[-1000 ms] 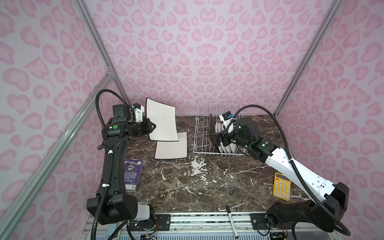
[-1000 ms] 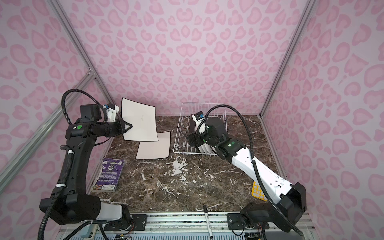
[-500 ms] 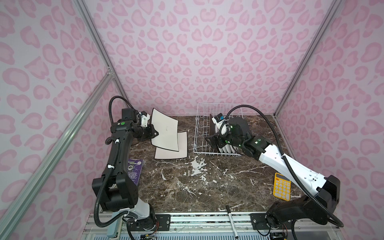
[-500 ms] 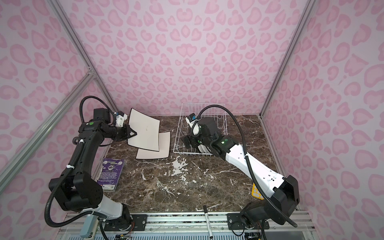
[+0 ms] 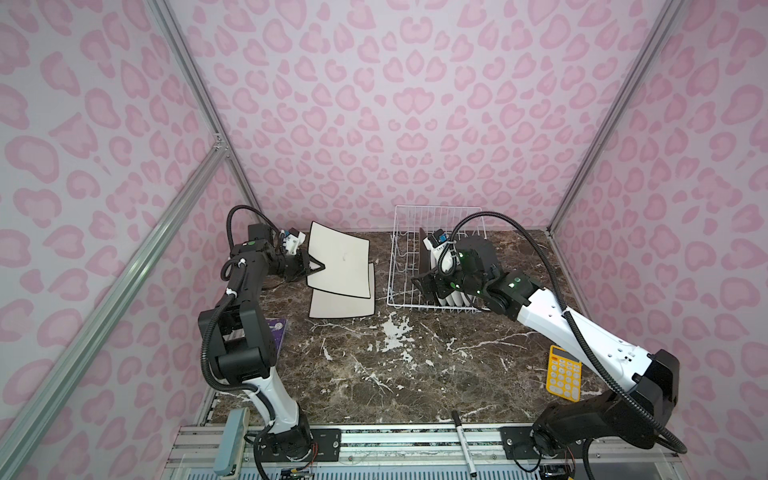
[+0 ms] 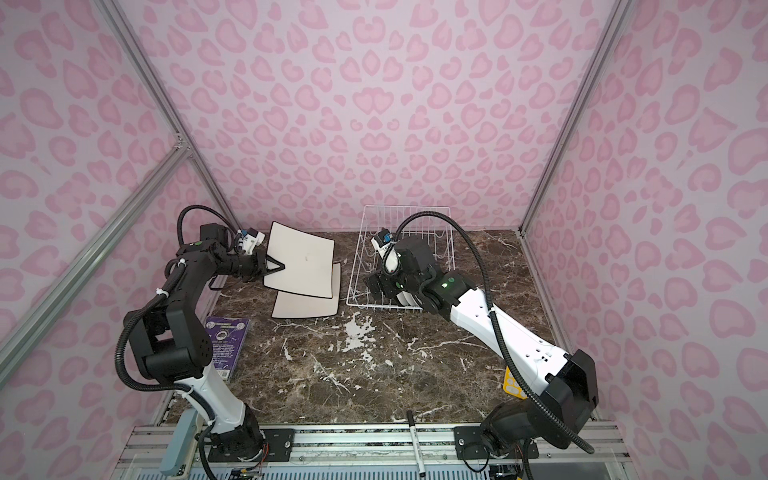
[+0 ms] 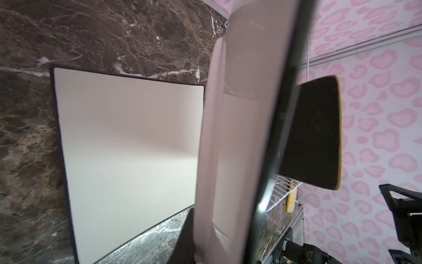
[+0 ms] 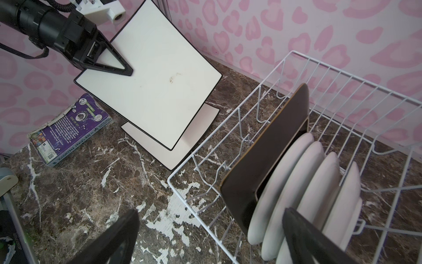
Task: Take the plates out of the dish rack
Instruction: 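Lower the square white plate onto the first plate on the table with the left gripper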
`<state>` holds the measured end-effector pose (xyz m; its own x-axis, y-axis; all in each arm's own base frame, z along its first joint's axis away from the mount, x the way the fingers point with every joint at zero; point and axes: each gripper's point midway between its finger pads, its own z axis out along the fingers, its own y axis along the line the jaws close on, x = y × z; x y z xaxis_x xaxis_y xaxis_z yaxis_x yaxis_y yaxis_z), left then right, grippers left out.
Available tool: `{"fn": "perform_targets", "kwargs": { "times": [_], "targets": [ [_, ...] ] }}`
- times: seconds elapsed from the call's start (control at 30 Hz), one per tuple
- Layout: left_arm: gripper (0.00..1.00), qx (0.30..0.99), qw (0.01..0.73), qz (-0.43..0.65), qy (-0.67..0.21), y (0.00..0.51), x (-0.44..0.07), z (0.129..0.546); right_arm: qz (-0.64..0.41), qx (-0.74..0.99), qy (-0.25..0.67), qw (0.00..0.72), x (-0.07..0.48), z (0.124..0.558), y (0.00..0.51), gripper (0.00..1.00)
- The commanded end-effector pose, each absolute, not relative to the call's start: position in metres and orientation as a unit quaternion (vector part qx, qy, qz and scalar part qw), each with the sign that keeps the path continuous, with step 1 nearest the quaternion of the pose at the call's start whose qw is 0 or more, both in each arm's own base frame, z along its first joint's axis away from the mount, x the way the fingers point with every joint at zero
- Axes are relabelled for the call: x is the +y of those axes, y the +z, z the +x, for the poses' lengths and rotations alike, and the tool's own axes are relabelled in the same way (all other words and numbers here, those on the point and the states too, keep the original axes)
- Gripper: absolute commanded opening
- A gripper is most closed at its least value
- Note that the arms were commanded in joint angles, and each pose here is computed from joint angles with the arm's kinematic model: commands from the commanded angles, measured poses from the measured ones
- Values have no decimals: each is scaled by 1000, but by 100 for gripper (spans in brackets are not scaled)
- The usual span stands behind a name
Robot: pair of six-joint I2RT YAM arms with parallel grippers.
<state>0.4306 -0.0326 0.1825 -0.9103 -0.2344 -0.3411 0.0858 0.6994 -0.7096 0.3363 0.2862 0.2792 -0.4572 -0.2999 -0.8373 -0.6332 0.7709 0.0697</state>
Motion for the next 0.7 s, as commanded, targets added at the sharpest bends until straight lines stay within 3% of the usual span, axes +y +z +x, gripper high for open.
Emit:
{"fn": "perform_targets", "kwargs": {
  "times": [0.0, 0.67],
  "targets": [
    [4, 866, 223, 1, -448, 193, -47, 433, -281, 833, 187, 439, 288, 340, 277, 99],
    [4, 857, 157, -33, -489, 142, -35, 436, -274, 839, 181, 434, 284, 338, 272, 99]
  ]
}}
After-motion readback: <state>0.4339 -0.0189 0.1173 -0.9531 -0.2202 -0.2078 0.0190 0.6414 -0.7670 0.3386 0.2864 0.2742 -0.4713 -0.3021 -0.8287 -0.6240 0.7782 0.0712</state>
